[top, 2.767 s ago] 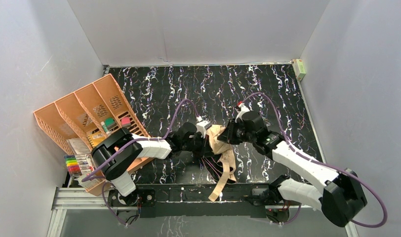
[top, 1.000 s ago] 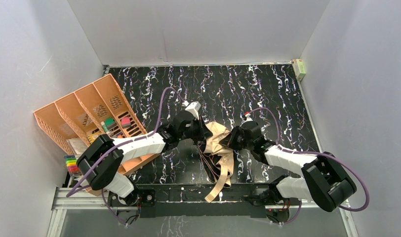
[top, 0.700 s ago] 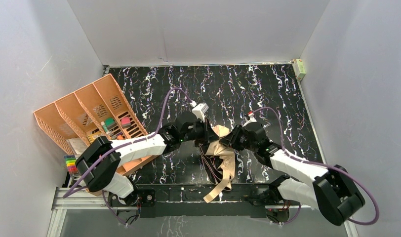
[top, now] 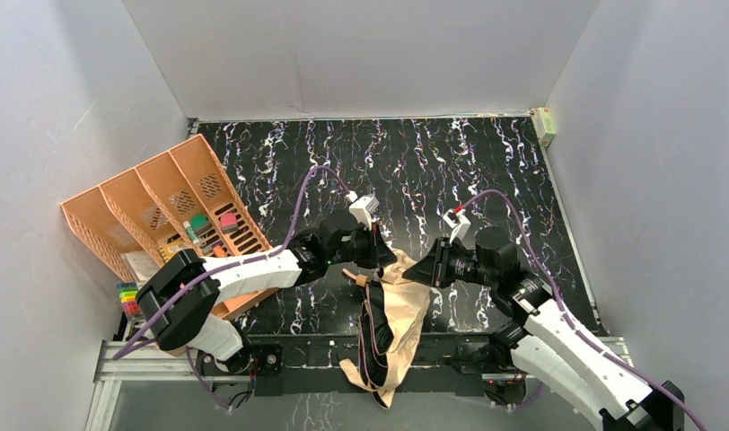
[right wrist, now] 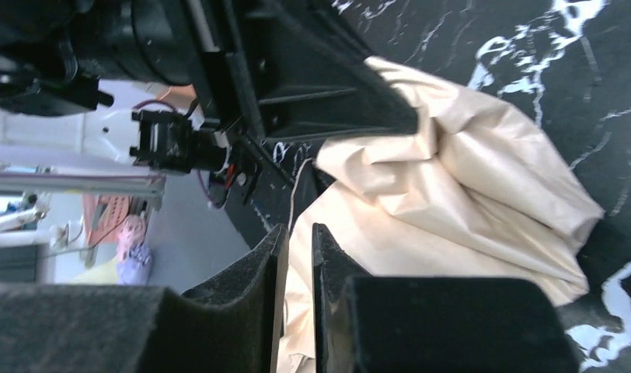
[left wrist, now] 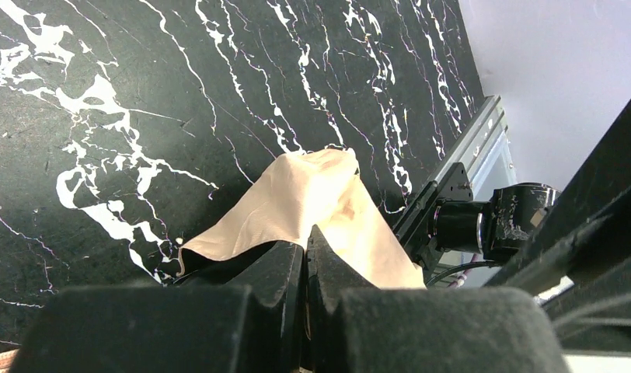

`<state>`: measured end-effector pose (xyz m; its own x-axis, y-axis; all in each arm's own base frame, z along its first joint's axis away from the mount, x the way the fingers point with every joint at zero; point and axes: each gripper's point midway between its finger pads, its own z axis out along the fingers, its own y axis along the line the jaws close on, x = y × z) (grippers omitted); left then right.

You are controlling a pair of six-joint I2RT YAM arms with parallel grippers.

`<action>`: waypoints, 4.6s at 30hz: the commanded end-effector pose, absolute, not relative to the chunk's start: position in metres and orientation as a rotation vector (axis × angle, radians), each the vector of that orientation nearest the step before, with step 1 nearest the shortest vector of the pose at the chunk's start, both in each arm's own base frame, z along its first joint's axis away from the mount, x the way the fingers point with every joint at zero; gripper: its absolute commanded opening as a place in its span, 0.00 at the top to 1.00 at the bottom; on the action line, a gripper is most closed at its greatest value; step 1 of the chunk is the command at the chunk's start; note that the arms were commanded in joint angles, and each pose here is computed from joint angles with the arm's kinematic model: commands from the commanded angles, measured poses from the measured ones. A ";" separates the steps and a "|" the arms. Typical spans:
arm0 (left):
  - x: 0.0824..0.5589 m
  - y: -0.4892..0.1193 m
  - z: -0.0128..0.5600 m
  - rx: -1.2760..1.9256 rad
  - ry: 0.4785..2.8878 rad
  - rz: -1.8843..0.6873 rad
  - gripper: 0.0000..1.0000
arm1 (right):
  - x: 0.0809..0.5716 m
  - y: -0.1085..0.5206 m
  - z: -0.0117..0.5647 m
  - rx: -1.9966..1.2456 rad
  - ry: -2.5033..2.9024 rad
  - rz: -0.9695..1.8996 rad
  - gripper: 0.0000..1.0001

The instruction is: Put away the umbrella

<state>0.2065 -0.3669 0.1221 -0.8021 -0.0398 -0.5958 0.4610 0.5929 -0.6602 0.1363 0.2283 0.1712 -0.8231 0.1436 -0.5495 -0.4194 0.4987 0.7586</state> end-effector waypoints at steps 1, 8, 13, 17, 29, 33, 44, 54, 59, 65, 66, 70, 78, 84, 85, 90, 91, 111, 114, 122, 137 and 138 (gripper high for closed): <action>0.211 -0.368 0.128 0.334 2.227 -1.150 1.00 | 0.110 0.243 0.185 -0.411 2.121 1.490 0.76; 0.211 -0.368 0.126 0.335 2.234 -1.143 1.00 | 0.081 0.258 0.164 -0.460 2.186 1.518 0.78; 0.211 -0.368 0.126 0.336 2.235 -1.142 1.00 | 0.072 0.264 0.135 -0.419 2.279 1.396 0.83; 0.211 -0.367 0.127 0.340 2.235 -1.140 1.00 | 0.084 0.255 0.113 -0.295 2.336 1.250 0.89; 0.213 -0.370 0.132 0.311 2.220 -1.158 1.00 | 0.110 0.239 0.034 -0.102 2.420 0.999 0.93; 0.220 -0.375 0.136 0.303 2.206 -1.158 1.00 | 0.129 0.240 0.026 -0.057 2.380 0.923 0.93; 0.246 -0.383 0.169 0.324 2.142 -1.163 1.00 | 0.209 0.233 0.017 0.113 2.340 0.707 0.95; 0.220 -0.366 0.173 0.321 2.153 -1.225 1.00 | 0.213 0.229 -0.003 0.217 2.422 0.701 0.95; 0.193 -0.362 0.161 0.333 2.182 -1.246 1.00 | 0.213 0.227 -0.006 0.244 2.438 0.702 0.95; 0.173 -0.362 0.129 0.316 2.221 -1.250 1.00 | 0.214 0.234 -0.006 0.248 2.449 0.740 0.96; 0.171 -0.363 0.121 0.311 2.231 -1.251 1.00 | 0.213 0.235 -0.006 0.249 2.454 0.748 0.96; 0.165 -0.366 0.080 0.286 2.300 -1.241 1.00 | 0.211 0.239 -0.007 0.249 2.465 0.777 0.96; 0.150 -0.362 0.026 0.277 2.408 -1.177 1.00 | 0.204 0.233 -0.003 0.266 2.461 0.790 0.91; 0.148 -0.350 -0.006 0.270 2.480 -1.086 1.00 | 0.199 0.215 0.014 0.256 2.441 0.723 0.73; 0.148 -0.349 -0.009 0.274 2.489 -1.071 1.00 | 0.198 0.210 0.017 0.251 2.442 0.694 0.71; 0.150 -0.344 -0.023 0.301 2.534 -0.983 1.00 | 0.197 0.188 0.058 0.182 2.366 0.614 0.65; 0.151 -0.344 -0.023 0.309 2.535 -0.975 1.00 | 0.197 0.189 0.068 0.140 2.340 0.633 0.66; 0.154 -0.350 -0.022 0.379 2.536 -0.956 1.00 | 0.210 0.250 0.064 -0.089 2.406 0.862 0.90; 0.155 -0.352 -0.012 0.387 2.508 -0.973 1.00 | 0.213 0.241 0.043 -0.030 2.448 0.803 0.91; 0.167 -0.346 0.036 0.407 2.407 -0.933 0.74 | 0.220 0.213 -0.001 0.089 2.562 0.595 0.93; 0.264 -0.272 0.158 0.556 2.212 -0.819 0.06 | 0.177 0.192 -0.029 0.079 2.652 0.640 0.92; 0.268 -0.277 0.159 0.626 2.213 -0.829 0.03 | 0.176 0.193 -0.029 0.072 2.654 0.651 0.92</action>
<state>0.2762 -0.2697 0.1730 -0.6496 -0.0642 -0.7576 0.4546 0.7658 -0.4548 0.2186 0.2351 0.0248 -0.8428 0.2310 -0.4862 -0.1239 0.7957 0.5929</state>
